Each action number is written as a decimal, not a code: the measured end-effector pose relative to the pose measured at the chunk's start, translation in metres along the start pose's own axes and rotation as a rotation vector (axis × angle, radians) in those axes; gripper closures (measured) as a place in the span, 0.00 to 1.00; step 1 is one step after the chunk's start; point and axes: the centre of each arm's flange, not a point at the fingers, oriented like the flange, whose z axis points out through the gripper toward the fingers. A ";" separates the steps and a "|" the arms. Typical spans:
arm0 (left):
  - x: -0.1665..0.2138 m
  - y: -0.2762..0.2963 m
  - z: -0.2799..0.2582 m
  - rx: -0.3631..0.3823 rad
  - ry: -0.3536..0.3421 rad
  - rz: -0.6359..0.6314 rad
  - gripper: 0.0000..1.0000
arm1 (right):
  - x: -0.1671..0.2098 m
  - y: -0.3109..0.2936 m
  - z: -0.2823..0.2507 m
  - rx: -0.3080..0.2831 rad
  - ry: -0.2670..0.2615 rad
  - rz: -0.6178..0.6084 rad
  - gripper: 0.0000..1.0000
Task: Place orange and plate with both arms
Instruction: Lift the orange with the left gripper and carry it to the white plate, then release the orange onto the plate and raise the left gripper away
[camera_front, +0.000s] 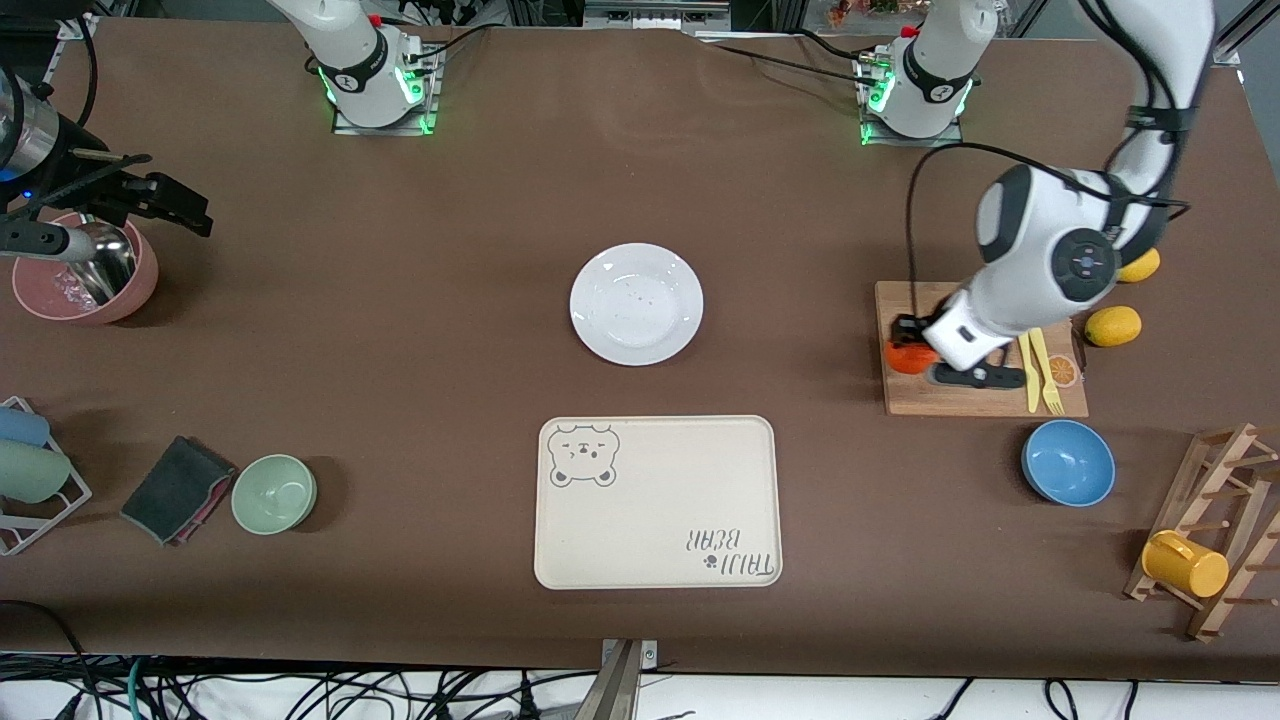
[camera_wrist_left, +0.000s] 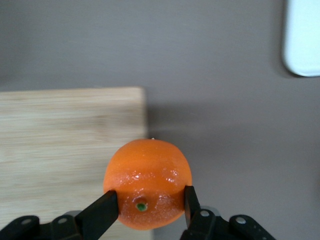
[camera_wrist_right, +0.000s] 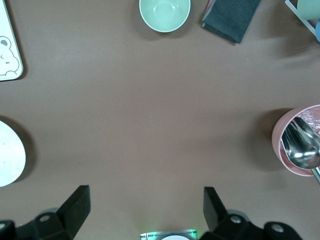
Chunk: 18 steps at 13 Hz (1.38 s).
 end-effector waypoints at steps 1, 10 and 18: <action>-0.006 0.029 0.004 -0.028 -0.010 0.000 0.40 | 0.000 0.000 0.000 0.000 0.000 0.000 0.00; -0.085 0.312 0.064 -0.056 0.010 -0.106 0.40 | 0.000 0.000 0.000 0.000 -0.001 0.000 0.00; -0.065 0.349 0.123 -0.022 -0.003 -0.189 0.40 | 0.000 0.000 0.000 0.000 -0.001 0.000 0.00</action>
